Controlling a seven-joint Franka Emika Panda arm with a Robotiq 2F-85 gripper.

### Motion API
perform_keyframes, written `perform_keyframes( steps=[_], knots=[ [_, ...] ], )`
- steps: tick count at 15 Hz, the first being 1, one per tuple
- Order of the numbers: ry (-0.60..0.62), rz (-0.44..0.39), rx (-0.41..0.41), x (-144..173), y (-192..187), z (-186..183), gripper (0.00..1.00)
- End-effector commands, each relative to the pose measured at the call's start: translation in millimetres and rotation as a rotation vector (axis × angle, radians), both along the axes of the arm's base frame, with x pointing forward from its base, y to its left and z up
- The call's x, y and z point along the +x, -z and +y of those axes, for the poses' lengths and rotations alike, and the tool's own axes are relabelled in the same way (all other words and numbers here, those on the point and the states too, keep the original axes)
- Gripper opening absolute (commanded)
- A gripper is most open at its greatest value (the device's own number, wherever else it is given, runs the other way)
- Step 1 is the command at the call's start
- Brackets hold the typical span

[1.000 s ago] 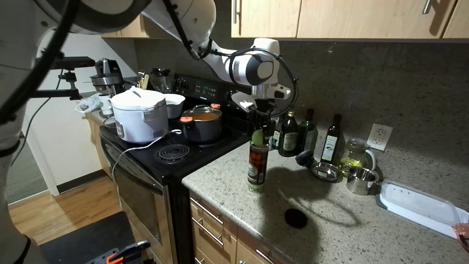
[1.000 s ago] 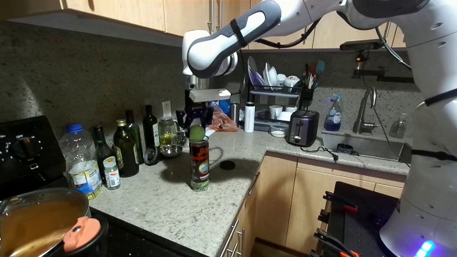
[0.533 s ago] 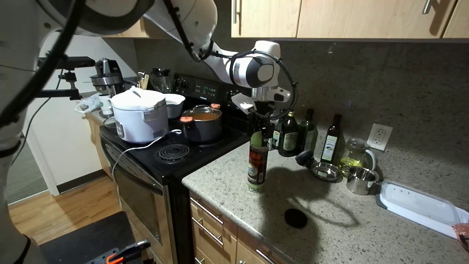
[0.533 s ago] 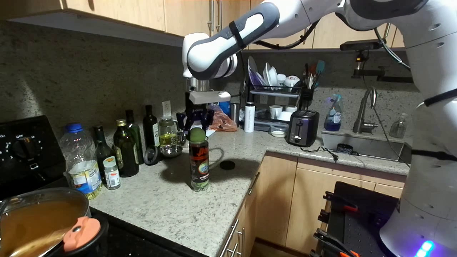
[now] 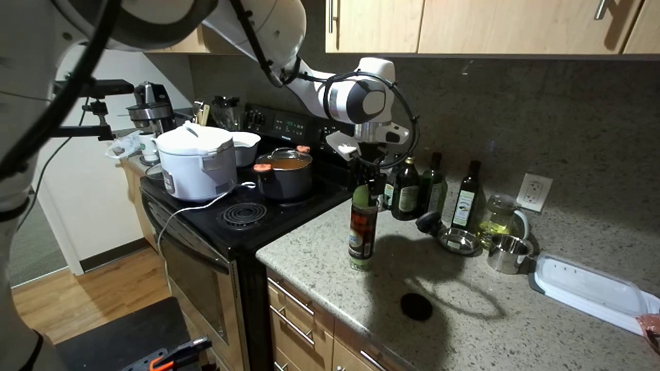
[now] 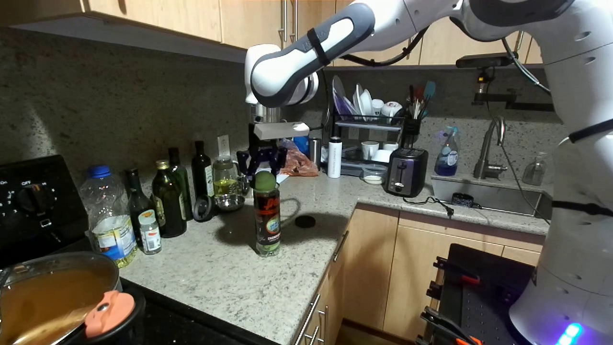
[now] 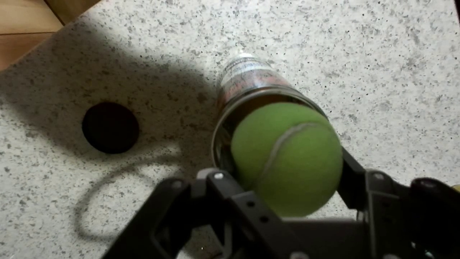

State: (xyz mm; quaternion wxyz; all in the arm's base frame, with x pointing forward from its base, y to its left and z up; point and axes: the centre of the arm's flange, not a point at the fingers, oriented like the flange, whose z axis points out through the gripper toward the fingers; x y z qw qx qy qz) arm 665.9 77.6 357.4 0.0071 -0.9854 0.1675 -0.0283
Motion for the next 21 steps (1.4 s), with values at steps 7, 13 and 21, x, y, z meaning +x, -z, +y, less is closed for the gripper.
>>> perform_keyframes(
  steps=[7, 13, 21],
  knots=[
    [-0.008, 0.01, 0.01, -0.1, -8.8, -1.6, 0.71],
    [-0.006, 0.005, 0.003, -1.5, -11.7, -1.8, 0.71],
    [-0.002, -0.012, -0.003, -5.6, -20.2, -3.8, 0.71]
  ],
)
